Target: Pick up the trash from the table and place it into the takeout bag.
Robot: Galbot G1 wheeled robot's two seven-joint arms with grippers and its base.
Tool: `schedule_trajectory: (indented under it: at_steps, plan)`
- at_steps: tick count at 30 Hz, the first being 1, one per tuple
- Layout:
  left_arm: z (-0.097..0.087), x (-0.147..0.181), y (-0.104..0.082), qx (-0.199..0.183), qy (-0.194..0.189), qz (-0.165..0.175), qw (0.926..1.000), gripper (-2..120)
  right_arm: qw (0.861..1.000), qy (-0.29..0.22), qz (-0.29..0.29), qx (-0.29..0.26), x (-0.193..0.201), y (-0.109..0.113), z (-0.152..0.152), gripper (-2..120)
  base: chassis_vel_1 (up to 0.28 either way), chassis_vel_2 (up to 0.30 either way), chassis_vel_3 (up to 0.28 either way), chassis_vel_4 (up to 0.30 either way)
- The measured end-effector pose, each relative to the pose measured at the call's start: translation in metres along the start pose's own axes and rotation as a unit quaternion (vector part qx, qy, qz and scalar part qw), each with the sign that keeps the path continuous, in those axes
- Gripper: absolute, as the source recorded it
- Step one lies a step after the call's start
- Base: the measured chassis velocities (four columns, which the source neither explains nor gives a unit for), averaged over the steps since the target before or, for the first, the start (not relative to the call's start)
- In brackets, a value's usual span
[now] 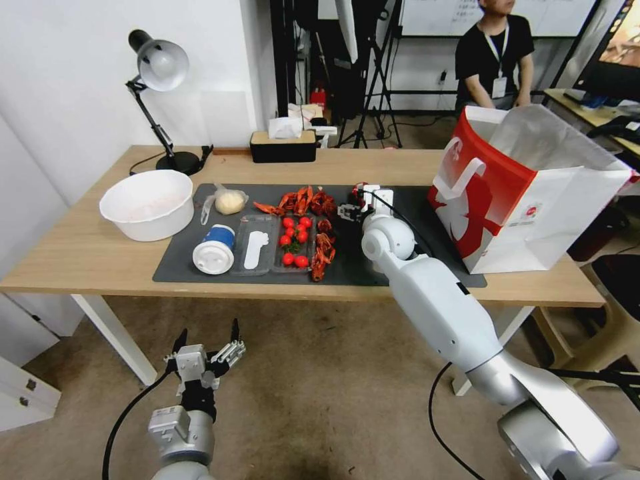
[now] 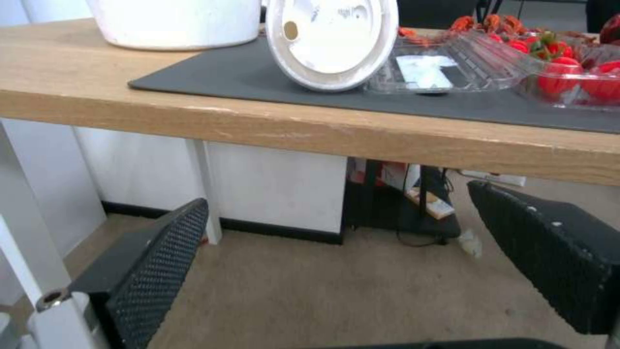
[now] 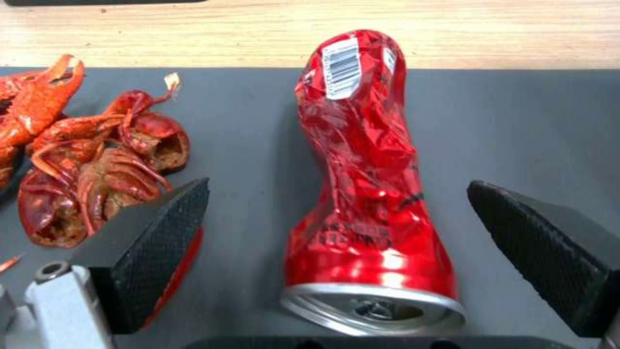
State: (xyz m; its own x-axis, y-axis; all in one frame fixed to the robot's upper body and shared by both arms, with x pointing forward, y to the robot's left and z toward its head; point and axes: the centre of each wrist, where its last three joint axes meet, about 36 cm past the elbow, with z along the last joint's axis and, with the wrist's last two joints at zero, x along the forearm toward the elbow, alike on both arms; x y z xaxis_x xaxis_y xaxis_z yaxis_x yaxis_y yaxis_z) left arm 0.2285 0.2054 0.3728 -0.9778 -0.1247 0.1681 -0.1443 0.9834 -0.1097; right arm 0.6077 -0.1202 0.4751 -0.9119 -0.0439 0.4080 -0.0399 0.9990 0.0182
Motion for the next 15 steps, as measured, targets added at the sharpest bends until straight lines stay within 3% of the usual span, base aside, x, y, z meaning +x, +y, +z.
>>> schedule_trajectory:
  at_steps: [7, 15]
  plan:
    - [0.0, 0.0, 0.001, -0.001, -0.001, 0.001, 1.0, 100, 1.0, 0.005, 0.013, 0.0, 0.004, 0.001, 0.007, 87, 0.0, 0.0, 0.0, 0.0]
    - [0.004, 0.0, 0.002, -0.006, 0.001, 0.001, 1.0, 100, 1.0, -0.002, 0.018, -0.005, 0.006, -0.004, 0.019, 57, 0.0, 0.0, 0.0, 0.0]
